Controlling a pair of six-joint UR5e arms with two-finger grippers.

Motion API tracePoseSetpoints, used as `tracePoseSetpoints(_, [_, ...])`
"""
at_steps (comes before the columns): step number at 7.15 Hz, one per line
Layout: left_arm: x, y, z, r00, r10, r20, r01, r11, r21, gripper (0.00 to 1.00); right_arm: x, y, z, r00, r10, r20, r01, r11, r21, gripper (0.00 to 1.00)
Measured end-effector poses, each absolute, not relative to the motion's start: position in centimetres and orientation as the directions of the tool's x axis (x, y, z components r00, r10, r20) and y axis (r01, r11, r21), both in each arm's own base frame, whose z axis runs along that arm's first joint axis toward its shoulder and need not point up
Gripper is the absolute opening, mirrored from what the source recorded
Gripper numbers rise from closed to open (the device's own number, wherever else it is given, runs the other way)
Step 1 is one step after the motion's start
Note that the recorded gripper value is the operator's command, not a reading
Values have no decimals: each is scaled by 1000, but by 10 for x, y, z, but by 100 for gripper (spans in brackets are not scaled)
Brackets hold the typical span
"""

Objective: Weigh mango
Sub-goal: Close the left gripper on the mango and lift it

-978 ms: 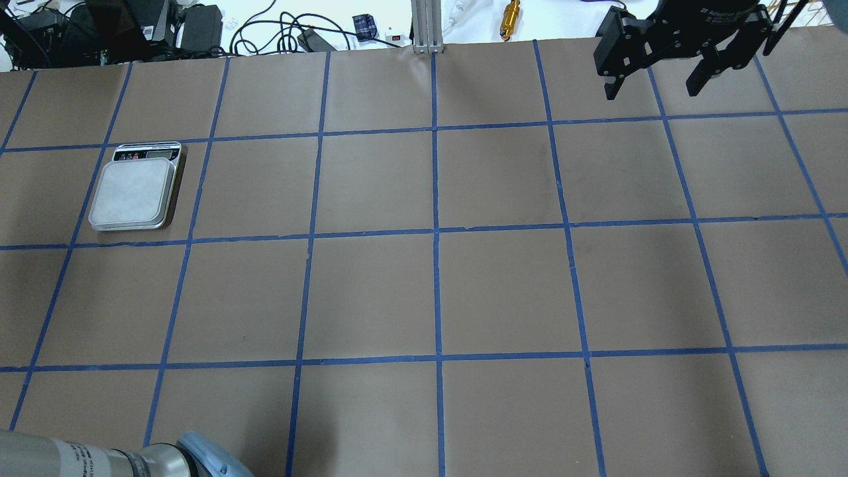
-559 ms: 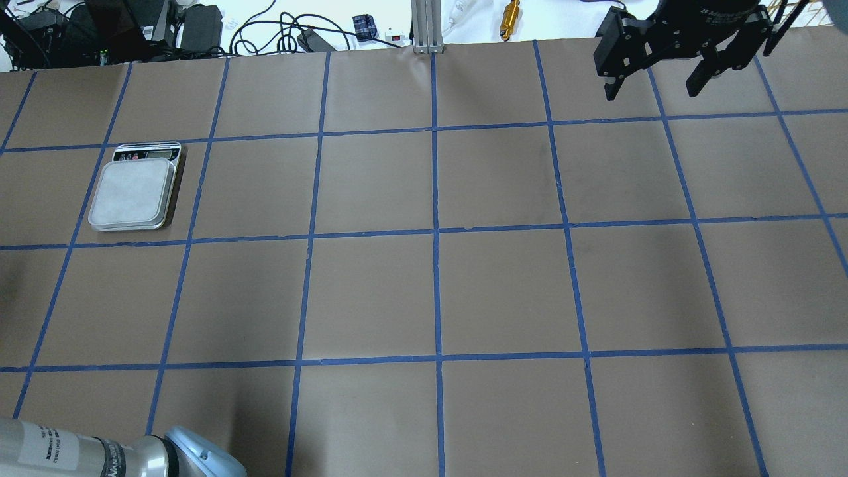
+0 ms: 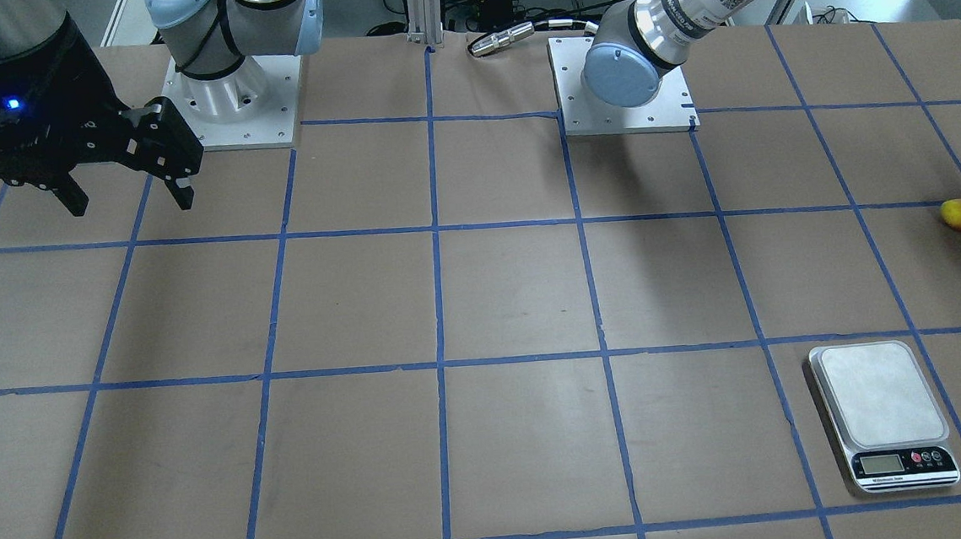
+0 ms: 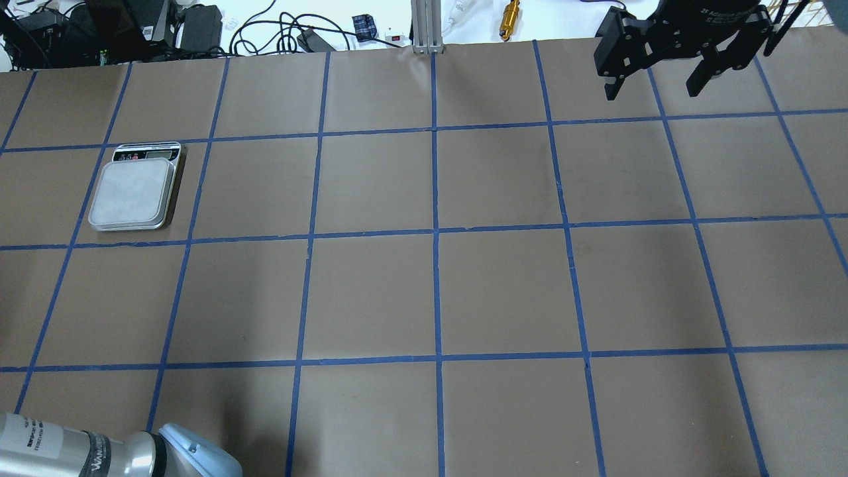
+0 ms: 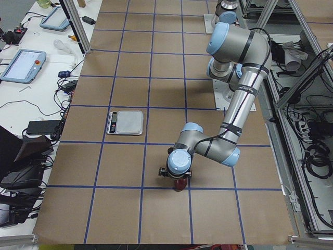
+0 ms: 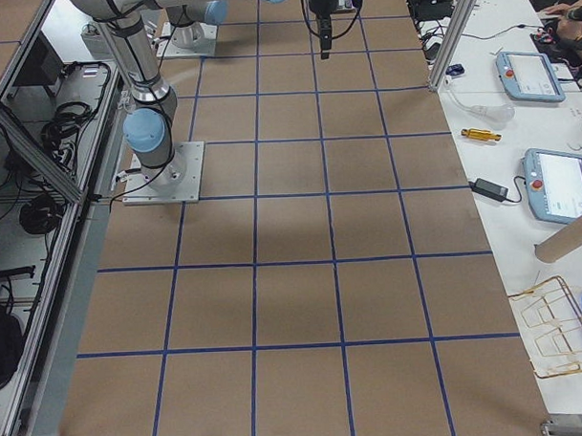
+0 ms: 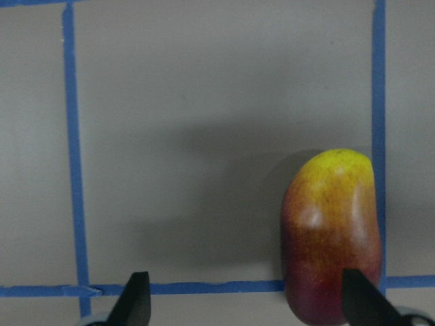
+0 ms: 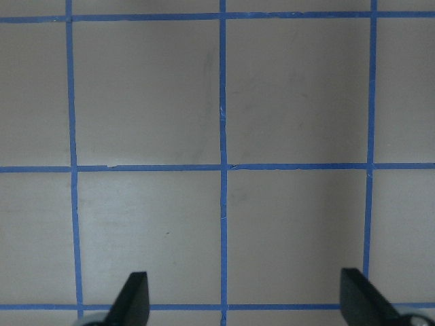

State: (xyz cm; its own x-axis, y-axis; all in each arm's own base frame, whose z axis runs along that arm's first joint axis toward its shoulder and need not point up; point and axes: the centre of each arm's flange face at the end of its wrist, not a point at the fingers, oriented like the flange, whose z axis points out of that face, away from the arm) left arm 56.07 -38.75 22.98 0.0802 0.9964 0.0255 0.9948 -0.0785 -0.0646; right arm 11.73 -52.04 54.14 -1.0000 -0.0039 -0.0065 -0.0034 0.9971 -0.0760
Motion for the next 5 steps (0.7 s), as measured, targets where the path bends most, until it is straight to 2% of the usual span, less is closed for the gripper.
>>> tracePoseSetpoints(2, [570,-358,206,50,996,76,995,-43,-94,100,118,-520,541,-1000,-4,-7,-4,997,-76,100])
tracePoseSetpoints(5, [570,-348,189,34,996,79,996,-27,-91,100,118,-520,541,-1000,-4,-7,-4,997,-76,100])
